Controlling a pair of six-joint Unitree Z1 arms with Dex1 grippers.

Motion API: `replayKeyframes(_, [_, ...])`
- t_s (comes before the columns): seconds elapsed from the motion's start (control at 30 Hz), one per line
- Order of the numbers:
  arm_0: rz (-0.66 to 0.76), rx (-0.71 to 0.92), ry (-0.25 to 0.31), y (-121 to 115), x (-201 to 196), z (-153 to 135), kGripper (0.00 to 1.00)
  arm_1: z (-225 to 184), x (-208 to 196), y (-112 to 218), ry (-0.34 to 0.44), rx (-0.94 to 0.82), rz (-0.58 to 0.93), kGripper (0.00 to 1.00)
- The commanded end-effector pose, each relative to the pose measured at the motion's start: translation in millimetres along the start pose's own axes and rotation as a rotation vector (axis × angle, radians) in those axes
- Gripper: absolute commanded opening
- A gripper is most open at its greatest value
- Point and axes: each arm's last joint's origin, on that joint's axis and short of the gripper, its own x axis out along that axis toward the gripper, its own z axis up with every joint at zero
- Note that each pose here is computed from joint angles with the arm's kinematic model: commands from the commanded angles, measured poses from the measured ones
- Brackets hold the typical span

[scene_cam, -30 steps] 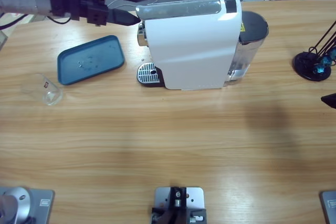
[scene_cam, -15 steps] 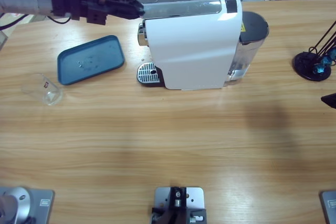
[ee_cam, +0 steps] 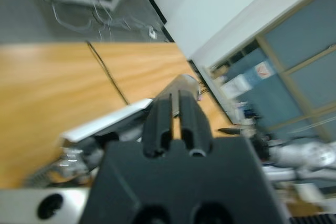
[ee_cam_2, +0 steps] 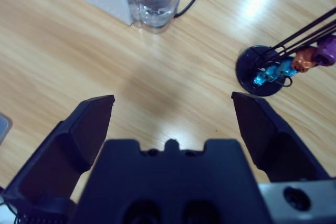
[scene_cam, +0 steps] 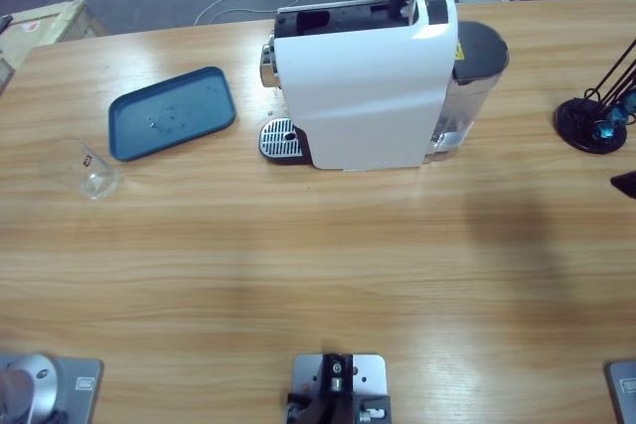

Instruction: Pour coffee

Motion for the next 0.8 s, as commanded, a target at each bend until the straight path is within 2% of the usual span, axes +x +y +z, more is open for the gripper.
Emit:
replayKeyframes(0.03, [0.187, 0.603, 0.176, 1, -27, -64, 0.991, -4, 11, -9, 0.015, 0.109, -0.146, 0.922])
replayKeyframes(0.07, [0.254, 0.643, 0.203, 11, -34, -78, 0.991, -4, 13, -13, 0.015, 0.15, -0.17, 0.921])
replayKeyframes(0.2, [0.457, 0.688, 0.235, 40, -71, -114, 0.991, -5, 23, -34, -0.007, 0.305, -0.295, 0.813])
replayKeyframes(0.3, [0.555, 0.773, 0.31, 60, -88, -140, 0.991, -6, 46, -49, 0.028, 0.394, -0.377, 0.78])
replayKeyframes(0.33, [0.574, 0.775, 0.326, 65, -92, -145, 0.991, -7, 54, -54, 0.028, 0.417, -0.392, 0.72])
replayKeyframes(0.4, [0.589, 0.766, 0.342, 72, -98, -153, 0.991, -8, 64, -61, 0.0, 0.458, -0.4, 0.675])
replayKeyframes(0.5, [0.585, 0.754, 0.35, 74, -101, -157, 0.991, -6, 73, -68, -0.044, 0.497, -0.397, 0.674])
replayKeyframes(0.8, [0.584, 0.741, 0.336, 73, -104, -157, 0.991, -2, 98, -90, -0.023, 0.573, -0.393, 0.659])
